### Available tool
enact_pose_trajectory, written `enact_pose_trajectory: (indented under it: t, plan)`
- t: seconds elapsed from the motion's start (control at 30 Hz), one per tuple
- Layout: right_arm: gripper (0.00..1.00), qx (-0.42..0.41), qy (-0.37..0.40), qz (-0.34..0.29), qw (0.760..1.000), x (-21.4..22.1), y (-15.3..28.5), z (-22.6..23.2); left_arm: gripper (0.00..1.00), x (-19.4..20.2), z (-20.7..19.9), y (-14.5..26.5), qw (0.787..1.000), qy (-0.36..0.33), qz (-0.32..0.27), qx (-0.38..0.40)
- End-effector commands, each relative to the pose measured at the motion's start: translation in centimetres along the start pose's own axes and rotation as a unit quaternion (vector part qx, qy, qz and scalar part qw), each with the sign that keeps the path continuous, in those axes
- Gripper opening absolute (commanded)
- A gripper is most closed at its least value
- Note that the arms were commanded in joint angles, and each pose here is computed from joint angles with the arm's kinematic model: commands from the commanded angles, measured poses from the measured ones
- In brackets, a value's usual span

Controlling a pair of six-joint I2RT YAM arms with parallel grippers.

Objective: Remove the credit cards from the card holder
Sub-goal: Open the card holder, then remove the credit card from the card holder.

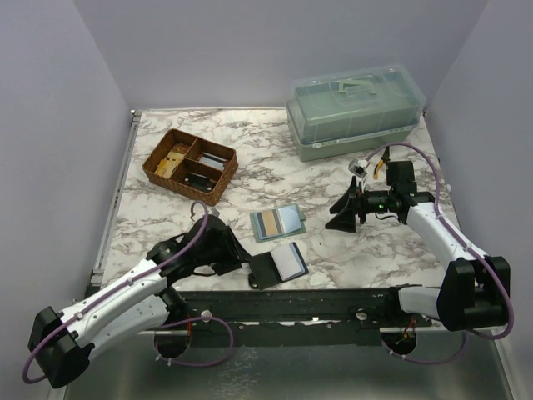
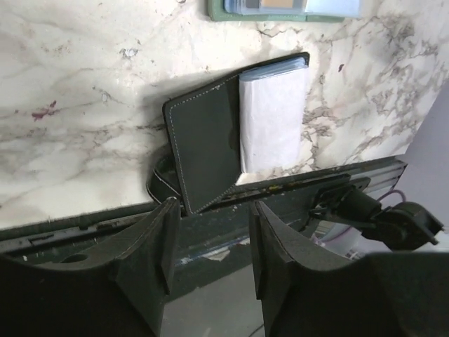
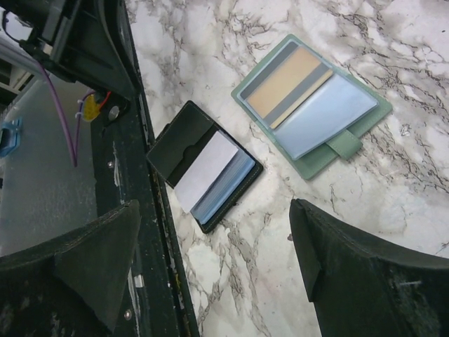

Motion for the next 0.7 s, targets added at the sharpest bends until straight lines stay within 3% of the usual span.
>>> enact_pose_trajectory:
  t: [0.0,0.1,0.2,0.37,0.43,0.67]
  plan:
    - [0.93,0.004,0.012,0.004,1.0,0.0,-0.1,-0.1,0.5,-0.5,0.7,2.6,0.998,-0.01,-0.005,-0.061]
    - [0.93,0.006,0.015,0.005,1.0,0.2,0.0,0.0,0.53,-0.4,-2.5,3.3,0.998,-0.064,0.022,-0.001]
    - [0.93,0.006,0.015,0.006,1.0,0.2,0.0,-0.1,0.59,-0.3,-5.6,1.9,0.996,-0.072,0.044,0.043]
    - [0.94,0.013,0.021,0.009,1.0,0.5,0.1,-0.1,0.66,-1.0,-8.1,-2.2,0.996,-0.089,-0.003,-0.023]
    - [0.94,0.018,0.024,0.006,1.0,0.4,0.2,-0.1,0.96,-0.5,-9.1,-3.5,0.995,-0.085,-0.035,-0.049]
    - [0.95,0.034,0.026,0.008,0.999,0.4,0.3,-0.4,0.99,1.6,-9.1,-7.7,0.984,-0.059,-0.054,-0.159]
Point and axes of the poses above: each gripper's point midway between its finger pads, its own y axis back along the fingers, its own z axis along the line the jaws close on, x = y × z, the point moved 2 cm from there along y, back along the fingers, and after that the axes turned 3 degrees about -y, right-handed, at the moved point
